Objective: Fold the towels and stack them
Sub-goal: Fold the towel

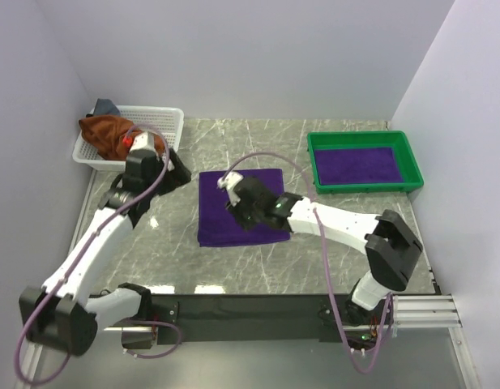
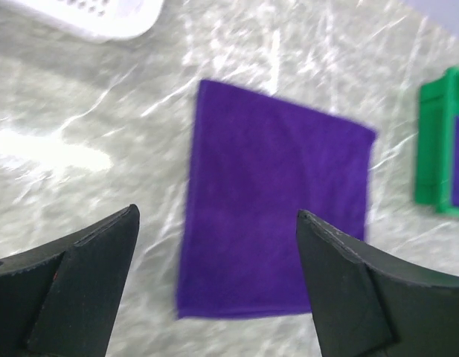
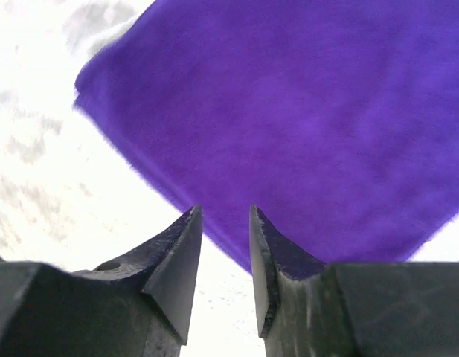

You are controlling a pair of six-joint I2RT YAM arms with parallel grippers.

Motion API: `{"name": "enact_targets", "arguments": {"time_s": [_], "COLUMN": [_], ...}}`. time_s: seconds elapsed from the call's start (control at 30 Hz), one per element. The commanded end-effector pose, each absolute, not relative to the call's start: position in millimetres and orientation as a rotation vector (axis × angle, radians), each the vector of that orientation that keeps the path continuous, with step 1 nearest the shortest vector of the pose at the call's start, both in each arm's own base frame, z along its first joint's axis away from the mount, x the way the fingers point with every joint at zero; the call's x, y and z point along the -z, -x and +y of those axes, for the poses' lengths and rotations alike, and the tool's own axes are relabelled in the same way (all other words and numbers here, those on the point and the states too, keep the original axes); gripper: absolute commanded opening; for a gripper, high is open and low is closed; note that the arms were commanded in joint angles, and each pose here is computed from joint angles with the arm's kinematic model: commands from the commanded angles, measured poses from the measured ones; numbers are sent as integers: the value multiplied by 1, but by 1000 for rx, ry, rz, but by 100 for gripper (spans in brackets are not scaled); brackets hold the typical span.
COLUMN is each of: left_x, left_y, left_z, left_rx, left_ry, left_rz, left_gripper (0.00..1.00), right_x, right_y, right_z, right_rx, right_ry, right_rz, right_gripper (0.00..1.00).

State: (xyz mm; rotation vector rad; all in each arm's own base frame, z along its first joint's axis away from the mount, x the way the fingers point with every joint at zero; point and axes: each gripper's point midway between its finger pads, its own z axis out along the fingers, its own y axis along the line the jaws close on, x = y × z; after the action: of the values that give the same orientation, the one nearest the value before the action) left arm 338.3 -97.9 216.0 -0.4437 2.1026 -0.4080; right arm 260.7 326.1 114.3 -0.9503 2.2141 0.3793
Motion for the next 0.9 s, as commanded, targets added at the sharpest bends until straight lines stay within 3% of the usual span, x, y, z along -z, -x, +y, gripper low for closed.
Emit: {"name": "enact_targets", "arguments": {"time_s": [0.0,0.17,0.87], "left_x": [-206,-180,-164], "left_y": [-314,-292,-303], "left_z": [-80,-67,-57], "left_rx": [307,271,175], "left_ry": [355,364,398], "left_rz": [2091,2082,2133], "left_gripper": [91,90,88], "right_x": [-110,-88,-52], "right_y": [-257,-242,-232], "right_z": [335,350,364], "right_rx": [-272,-172,98], "right_ry": [1100,1241,1458], "right_rz": [2137,2102,1989], "right_gripper": [38,37,47]}}
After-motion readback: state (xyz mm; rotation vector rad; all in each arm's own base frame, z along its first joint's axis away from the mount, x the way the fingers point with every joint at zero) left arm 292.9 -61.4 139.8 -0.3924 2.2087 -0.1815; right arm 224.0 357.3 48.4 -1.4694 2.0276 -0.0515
